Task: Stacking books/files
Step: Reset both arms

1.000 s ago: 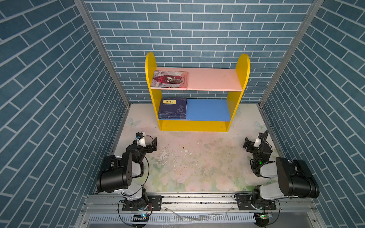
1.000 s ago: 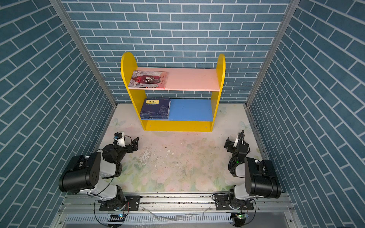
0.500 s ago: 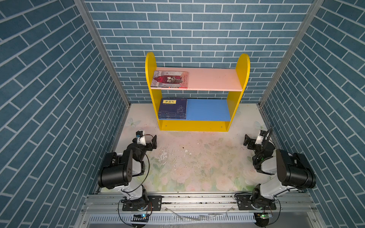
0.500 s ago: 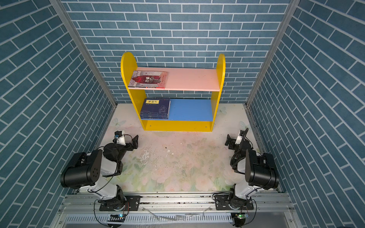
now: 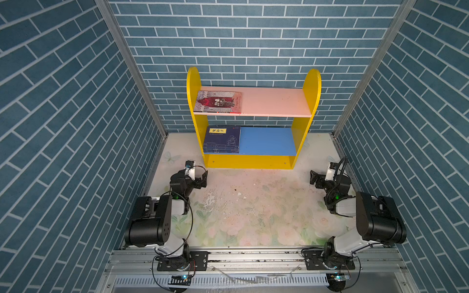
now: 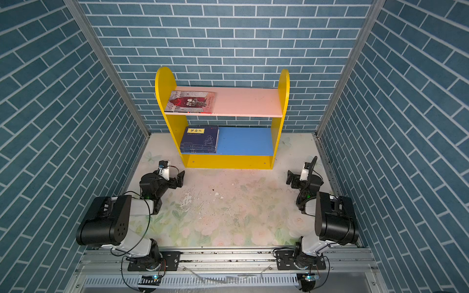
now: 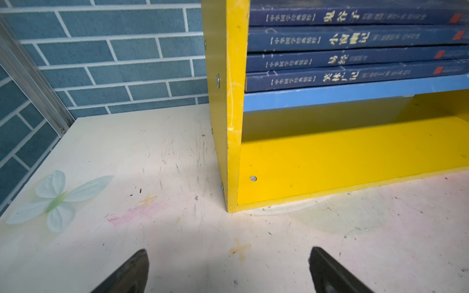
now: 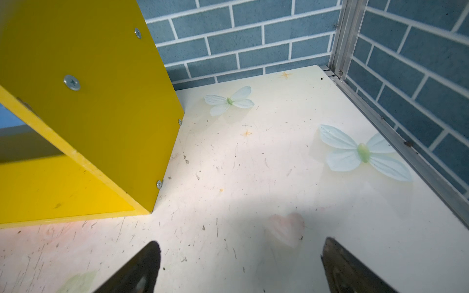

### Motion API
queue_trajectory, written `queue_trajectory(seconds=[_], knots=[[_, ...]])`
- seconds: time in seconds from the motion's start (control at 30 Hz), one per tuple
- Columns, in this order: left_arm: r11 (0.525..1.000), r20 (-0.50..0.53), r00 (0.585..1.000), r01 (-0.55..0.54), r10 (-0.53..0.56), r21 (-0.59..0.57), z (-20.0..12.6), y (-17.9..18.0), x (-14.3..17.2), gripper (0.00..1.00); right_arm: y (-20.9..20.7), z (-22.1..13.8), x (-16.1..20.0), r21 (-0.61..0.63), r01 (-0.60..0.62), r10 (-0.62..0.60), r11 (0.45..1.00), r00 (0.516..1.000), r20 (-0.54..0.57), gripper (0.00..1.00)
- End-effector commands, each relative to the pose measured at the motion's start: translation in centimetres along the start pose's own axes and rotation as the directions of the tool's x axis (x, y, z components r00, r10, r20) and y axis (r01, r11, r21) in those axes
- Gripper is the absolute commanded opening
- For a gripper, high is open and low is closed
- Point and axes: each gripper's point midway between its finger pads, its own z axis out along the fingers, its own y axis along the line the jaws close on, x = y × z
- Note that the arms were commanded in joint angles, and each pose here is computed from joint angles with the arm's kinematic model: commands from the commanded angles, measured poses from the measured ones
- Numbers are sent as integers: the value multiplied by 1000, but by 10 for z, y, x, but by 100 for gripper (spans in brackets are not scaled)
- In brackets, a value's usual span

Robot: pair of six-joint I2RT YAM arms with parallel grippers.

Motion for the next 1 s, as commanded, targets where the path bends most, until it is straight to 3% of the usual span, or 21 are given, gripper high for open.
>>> queue_trajectory(seconds=[0.0, 0.97], knots=[[1000, -14, 1000, -11, 11, -8, -1, 1, 3, 100, 5, -2, -3, -21, 51, -50, 998, 999, 8, 99], [1000, -15, 1000, -14, 14, -3, -1, 0, 3, 100, 5, -2, -2, -20, 51, -51, 998, 999, 7, 99]])
